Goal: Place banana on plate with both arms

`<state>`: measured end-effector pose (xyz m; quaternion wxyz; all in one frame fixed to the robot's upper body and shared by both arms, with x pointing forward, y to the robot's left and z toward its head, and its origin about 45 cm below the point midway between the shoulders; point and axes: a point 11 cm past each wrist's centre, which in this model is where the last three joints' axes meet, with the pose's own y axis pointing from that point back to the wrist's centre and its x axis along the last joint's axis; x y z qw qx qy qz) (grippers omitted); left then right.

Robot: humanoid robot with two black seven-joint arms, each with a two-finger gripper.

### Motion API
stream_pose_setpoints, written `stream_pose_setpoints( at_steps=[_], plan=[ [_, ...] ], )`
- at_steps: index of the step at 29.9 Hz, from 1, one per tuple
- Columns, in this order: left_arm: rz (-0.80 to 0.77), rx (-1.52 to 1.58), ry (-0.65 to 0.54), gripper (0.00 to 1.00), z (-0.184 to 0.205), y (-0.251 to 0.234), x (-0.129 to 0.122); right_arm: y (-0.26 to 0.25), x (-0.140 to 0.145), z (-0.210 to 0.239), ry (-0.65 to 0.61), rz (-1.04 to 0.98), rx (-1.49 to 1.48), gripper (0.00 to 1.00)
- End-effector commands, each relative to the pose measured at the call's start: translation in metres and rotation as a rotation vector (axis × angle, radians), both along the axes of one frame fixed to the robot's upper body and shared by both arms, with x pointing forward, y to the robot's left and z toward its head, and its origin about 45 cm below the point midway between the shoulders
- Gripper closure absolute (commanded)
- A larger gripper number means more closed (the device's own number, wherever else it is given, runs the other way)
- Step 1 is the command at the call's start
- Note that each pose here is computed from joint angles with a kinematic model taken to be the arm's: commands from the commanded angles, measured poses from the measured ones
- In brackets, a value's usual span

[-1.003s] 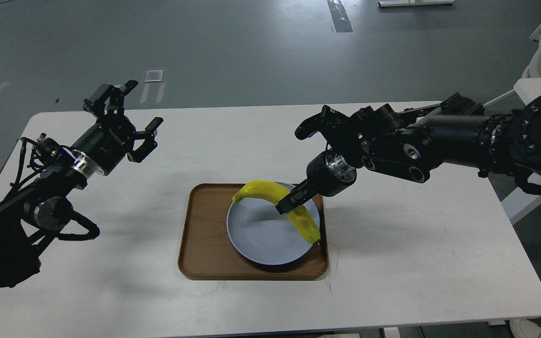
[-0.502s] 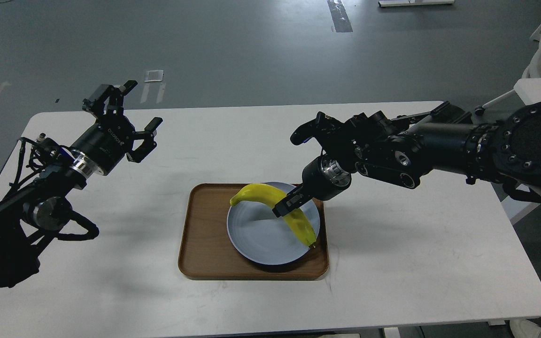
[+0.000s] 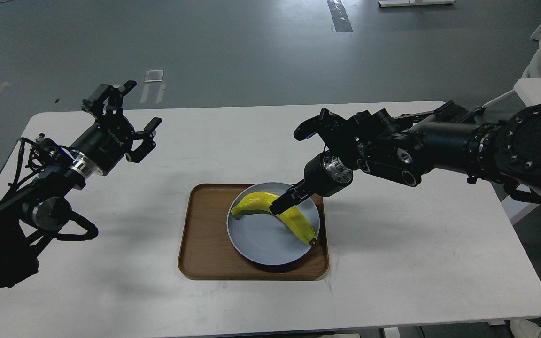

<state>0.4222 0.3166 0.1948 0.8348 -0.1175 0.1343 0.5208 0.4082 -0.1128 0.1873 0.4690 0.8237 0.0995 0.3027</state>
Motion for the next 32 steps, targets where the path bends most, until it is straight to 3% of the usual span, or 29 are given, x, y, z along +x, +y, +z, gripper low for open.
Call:
stream_pose_setpoints(
  at_steps=[1, 7, 12, 18, 32],
  plan=[
    [0.002, 0.002, -0.001, 0.02, 0.0, 0.001, 0.0, -0.019, 0.031, 0.038, -0.024, -0.19, 0.179, 0.01],
    [0.003, 0.002, 0.0, 0.02, 0.0, 0.002, 0.0, -0.069, 0.052, 0.066, 0.048, -0.53, 0.552, 0.01],
    [-0.002, -0.005, 0.011, 0.02, -0.006, -0.002, -0.003, -0.127, 0.044, 0.041, 0.149, -0.816, 0.831, 0.01],
    [-0.006, -0.01, 0.015, 0.02, -0.008, -0.006, -0.003, -0.155, 0.027, 0.007, 0.276, -1.081, 1.171, 0.0],
    [0.014, -0.033, 0.074, 0.02, -0.039, -0.028, -0.002, -0.189, 0.001, -0.032, 0.351, -1.301, 1.349, 0.0]
  ],
)
